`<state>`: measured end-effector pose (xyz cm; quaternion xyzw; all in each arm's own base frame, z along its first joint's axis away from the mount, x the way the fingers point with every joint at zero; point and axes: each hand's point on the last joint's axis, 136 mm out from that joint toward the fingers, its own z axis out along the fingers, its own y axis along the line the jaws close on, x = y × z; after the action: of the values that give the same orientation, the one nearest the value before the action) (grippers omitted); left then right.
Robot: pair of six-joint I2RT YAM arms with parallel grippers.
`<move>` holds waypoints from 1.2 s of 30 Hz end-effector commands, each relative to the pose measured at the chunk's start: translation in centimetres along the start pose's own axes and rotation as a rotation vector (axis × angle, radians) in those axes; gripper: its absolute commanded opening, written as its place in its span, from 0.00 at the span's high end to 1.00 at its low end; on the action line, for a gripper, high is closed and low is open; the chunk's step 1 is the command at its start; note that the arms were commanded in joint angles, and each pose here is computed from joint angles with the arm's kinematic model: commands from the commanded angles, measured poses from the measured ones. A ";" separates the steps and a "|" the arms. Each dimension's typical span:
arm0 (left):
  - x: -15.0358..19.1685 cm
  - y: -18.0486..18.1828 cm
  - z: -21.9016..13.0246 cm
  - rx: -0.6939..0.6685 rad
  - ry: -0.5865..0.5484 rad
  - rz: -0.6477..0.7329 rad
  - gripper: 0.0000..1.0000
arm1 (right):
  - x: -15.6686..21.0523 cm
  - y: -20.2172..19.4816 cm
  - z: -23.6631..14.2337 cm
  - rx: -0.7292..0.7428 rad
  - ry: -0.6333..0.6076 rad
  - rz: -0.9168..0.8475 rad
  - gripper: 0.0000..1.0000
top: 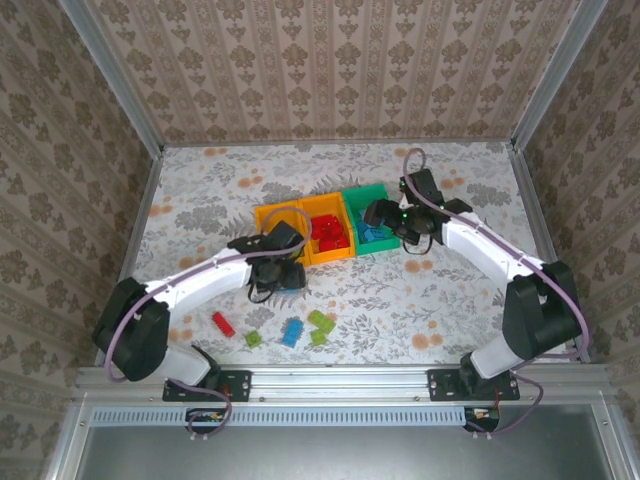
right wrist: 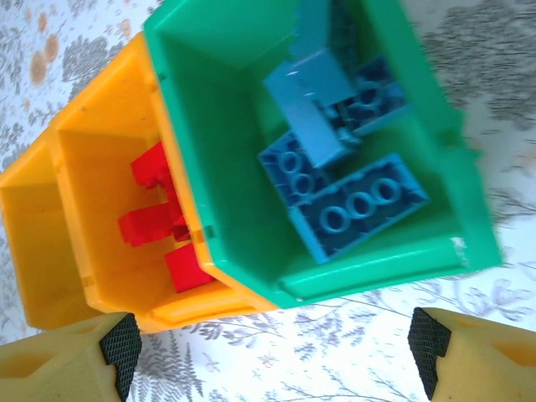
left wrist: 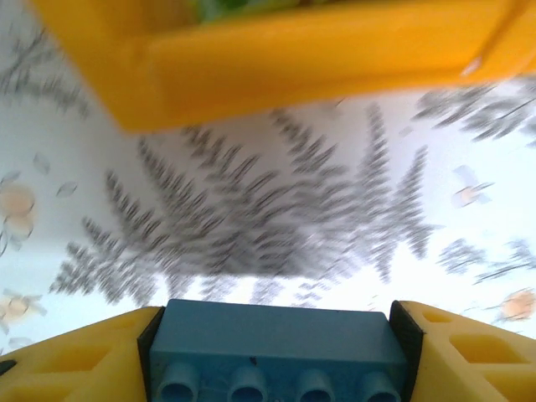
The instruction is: Sort the legos into containers by color
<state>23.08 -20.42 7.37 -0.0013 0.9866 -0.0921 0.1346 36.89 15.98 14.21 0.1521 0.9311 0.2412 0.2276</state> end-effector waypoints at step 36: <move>-18.4 -20.6 -2.3 0.394 -0.224 0.249 0.00 | 4.2 -12.2 -4.8 0.168 -0.064 0.170 0.11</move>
<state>40.07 -41.59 14.07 0.1332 0.9278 -0.2758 0.2132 29.56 5.78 10.56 0.2530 0.9221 0.1802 0.2306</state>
